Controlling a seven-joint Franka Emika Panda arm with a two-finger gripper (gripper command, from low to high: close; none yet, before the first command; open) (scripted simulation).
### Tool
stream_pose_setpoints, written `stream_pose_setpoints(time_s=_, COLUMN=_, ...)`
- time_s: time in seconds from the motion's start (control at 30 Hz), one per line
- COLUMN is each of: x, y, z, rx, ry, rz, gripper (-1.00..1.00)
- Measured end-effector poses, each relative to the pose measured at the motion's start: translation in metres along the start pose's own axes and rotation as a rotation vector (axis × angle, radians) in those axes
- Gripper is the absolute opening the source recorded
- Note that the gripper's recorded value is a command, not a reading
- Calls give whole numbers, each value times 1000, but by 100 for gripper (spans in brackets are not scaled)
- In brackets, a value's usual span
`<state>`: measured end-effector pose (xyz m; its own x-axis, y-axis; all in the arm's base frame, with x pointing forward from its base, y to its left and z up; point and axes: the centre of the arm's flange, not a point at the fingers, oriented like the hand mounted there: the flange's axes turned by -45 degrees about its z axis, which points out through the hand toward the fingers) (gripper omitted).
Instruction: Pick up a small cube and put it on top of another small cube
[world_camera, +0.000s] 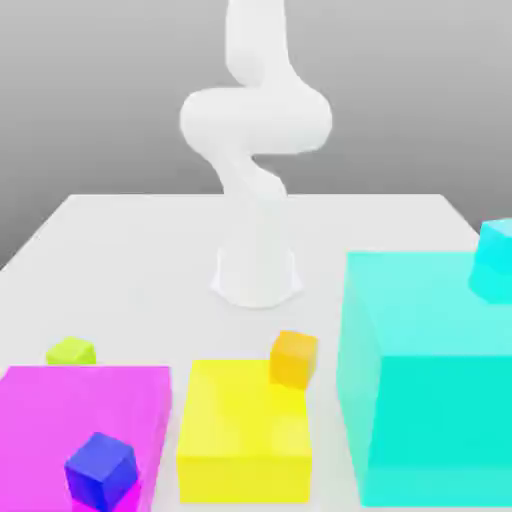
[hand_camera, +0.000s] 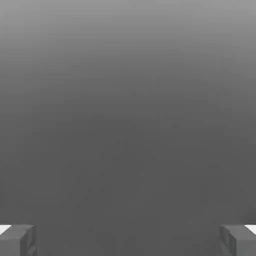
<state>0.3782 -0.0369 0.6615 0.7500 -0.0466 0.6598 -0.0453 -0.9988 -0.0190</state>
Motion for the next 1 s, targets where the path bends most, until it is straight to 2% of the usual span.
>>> stream_pose_setpoints(time_s=0.17, x=-48, y=85, z=119, rx=-42, ry=-177, rz=81, gripper=0)
stream_pose_setpoints(time_s=0.33, x=-132, y=161, z=203, rx=-79, ry=-342, rz=166, gripper=0)
stream_pose_setpoints(time_s=0.5, x=-242, y=221, z=254, rx=-117, ry=-506, rz=258, gripper=0)
stream_pose_setpoints(time_s=0.67, x=-367, y=261, z=269, rx=-157, ry=-673, rz=361, gripper=0)
stream_pose_setpoints(time_s=0.77, x=-396, y=265, z=281, rx=-165, ry=-701, rz=368, gripper=0)
stream_pose_setpoints(time_s=0.97, x=-428, y=266, z=314, rx=-165, ry=-707, rz=368, gripper=0)
stream_pose_setpoints(time_s=1.0, x=-432, y=265, z=318, rx=-163, ry=-707, rz=370, gripper=-100)
